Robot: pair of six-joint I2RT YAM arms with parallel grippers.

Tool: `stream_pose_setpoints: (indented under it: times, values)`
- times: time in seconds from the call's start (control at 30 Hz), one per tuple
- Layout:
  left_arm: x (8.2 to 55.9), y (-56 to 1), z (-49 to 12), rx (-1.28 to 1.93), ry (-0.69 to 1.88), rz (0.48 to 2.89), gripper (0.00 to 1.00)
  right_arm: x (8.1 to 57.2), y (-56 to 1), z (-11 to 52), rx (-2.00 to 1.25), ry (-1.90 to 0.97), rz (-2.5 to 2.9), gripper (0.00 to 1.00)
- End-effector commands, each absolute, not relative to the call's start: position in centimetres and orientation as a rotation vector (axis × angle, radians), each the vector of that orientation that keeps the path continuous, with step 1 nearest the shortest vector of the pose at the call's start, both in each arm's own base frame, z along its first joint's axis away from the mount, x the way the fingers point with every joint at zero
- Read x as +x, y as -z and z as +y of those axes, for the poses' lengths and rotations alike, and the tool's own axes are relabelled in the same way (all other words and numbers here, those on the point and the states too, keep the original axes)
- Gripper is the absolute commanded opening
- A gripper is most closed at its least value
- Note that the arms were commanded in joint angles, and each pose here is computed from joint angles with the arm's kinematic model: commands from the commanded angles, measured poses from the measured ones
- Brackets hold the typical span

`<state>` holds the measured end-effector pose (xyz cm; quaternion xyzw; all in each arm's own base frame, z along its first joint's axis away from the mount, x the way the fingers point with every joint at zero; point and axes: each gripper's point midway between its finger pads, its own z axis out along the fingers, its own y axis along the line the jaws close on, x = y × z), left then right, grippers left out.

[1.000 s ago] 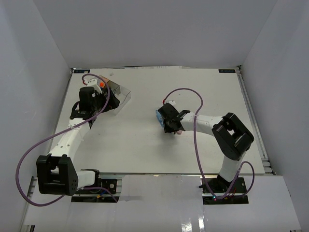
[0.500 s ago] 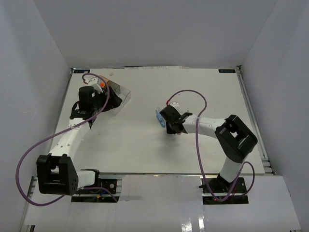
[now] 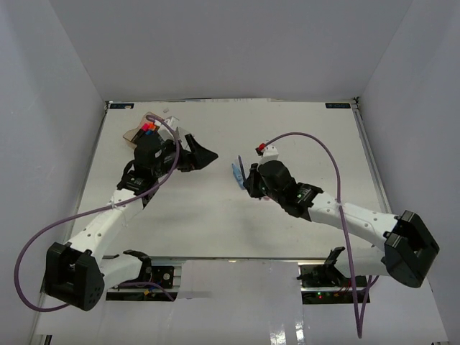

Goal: Sort the stationery into containers
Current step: Pick up the pen from the center of the board.

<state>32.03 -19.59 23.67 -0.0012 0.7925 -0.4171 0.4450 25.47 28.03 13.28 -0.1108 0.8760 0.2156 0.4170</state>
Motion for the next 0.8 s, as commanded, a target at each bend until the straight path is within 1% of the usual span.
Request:
stream_pose_setpoints:
  times: [0.0,0.13,0.4,0.47,0.57,0.67,0.7,0.77]
  values:
    - [30.6,-27.1,-22.8,0.067,1.141,1.832,0.98,25.5,-18.8,30.7,-0.313,-0.751,1.959,0.08]
    - [29.6,-27.9,-24.7,0.095,1.209,1.758,0.97,24.7,-22.6,31.7,-0.325,-0.892,1.803,0.08]
    - [28.7,-27.2,-29.0,0.146,1.23,1.776,0.96,23.8,-24.8,31.7,-0.333,-0.982,1.678,0.08]
    - [28.3,-27.2,-29.8,0.163,1.241,1.774,0.94,23.6,-25.3,31.7,-0.336,-0.994,1.661,0.08]
    - [28.3,-26.9,-30.4,0.166,1.239,1.779,0.88,23.6,-25.6,31.7,-0.328,-1.006,1.644,0.08]
    - [28.4,-26.9,-30.7,0.167,1.247,1.778,0.78,23.4,-25.9,31.7,-0.321,-1.02,1.633,0.08]
    - [28.4,-26.8,-30.8,0.165,1.249,1.78,0.7,23.4,-26.1,31.7,-0.324,-1.028,1.625,0.08]
    - [28.3,-26.9,-31.0,0.171,1.26,1.771,0.63,23.3,-26.2,31.7,-0.322,-1.028,1.622,0.08]
